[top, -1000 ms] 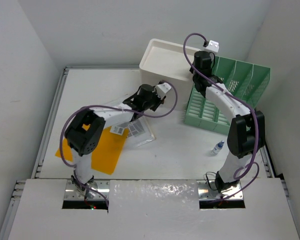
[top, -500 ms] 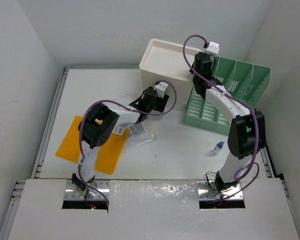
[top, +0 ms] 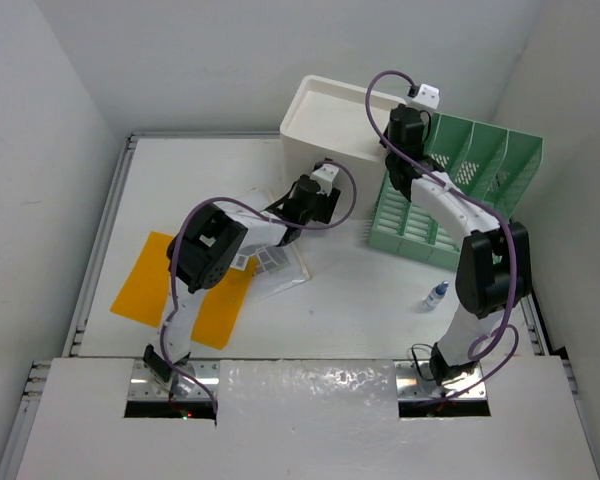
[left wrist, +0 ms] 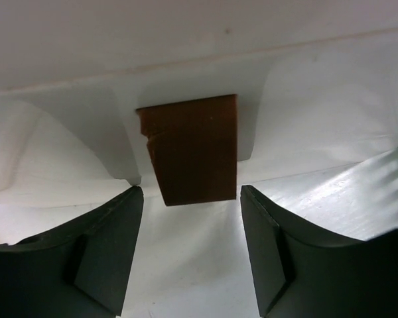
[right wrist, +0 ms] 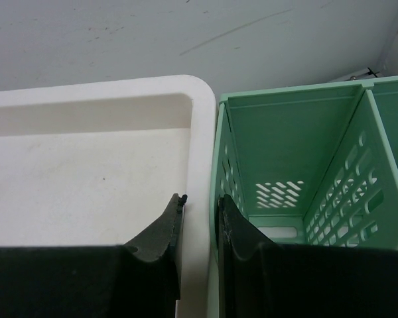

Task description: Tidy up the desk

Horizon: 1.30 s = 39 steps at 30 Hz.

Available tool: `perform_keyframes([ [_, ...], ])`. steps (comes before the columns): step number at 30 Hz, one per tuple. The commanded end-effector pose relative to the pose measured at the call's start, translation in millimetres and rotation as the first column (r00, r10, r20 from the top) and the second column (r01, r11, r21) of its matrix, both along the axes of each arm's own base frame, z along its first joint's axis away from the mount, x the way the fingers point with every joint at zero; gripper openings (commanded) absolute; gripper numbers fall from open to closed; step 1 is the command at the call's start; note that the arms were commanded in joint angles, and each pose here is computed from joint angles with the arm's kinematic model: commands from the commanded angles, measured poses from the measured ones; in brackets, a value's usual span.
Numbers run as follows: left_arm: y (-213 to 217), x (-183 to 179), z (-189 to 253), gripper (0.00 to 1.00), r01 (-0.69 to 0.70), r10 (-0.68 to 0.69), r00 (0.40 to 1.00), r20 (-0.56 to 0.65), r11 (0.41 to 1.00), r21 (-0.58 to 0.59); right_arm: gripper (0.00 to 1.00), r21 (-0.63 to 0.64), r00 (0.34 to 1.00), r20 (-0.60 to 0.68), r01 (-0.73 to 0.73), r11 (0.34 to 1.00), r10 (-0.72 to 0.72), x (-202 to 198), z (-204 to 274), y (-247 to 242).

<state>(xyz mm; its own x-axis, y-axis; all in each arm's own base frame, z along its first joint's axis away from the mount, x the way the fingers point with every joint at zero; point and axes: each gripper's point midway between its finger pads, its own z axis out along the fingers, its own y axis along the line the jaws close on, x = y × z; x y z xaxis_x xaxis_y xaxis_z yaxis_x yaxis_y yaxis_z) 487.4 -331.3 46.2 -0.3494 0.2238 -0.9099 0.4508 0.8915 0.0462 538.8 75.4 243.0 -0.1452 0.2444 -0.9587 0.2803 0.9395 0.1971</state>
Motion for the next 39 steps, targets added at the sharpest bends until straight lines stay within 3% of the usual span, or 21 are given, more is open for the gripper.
perform_keyframes([
  [1,-7.9,34.4,70.4,0.58,-0.022,0.043,0.977,0.209,0.994,-0.103,0.00,-0.024,0.969,-0.201,-0.149,0.989,0.141,-19.6,-59.1,30.7],
  [4,-11.3,35.6,72.7,0.49,-0.012,0.036,0.977,0.209,0.994,-0.111,0.00,-0.024,0.969,-0.202,-0.149,0.989,0.141,-18.6,-59.3,31.1],
  [7,-12.3,39.0,71.5,0.32,-0.022,0.045,0.976,0.214,0.994,-0.110,0.00,-0.022,0.969,-0.203,-0.150,0.988,0.142,-18.9,-60.0,31.3],
  [12,-16.4,42.4,64.5,0.26,-0.003,0.023,0.975,0.222,0.996,-0.088,0.00,-0.022,0.967,-0.210,-0.153,0.988,0.145,-18.8,-62.8,31.9],
  [18,-21.2,44.8,70.6,0.01,0.017,0.004,0.972,0.235,0.996,-0.085,0.00,-0.016,0.965,-0.215,-0.157,0.988,0.149,-17.3,-66.7,33.6],
  [27,-11.1,38.5,82.9,0.00,0.034,-0.027,0.962,0.270,0.999,-0.018,0.00,-0.026,0.964,-0.225,-0.154,0.988,0.144,-17.9,-67.0,32.1],
  [32,-10.0,14.4,76.0,0.00,0.150,-0.151,0.970,0.192,0.988,0.018,0.00,-0.025,0.966,-0.217,-0.152,0.988,0.143,-15.3,-61.4,32.6],
  [39,4.7,-17.8,58.1,0.00,0.193,-0.198,0.973,0.115,0.980,0.056,0.00,-0.023,0.968,-0.209,-0.148,0.989,0.140,-15.9,-57.4,30.8],
])
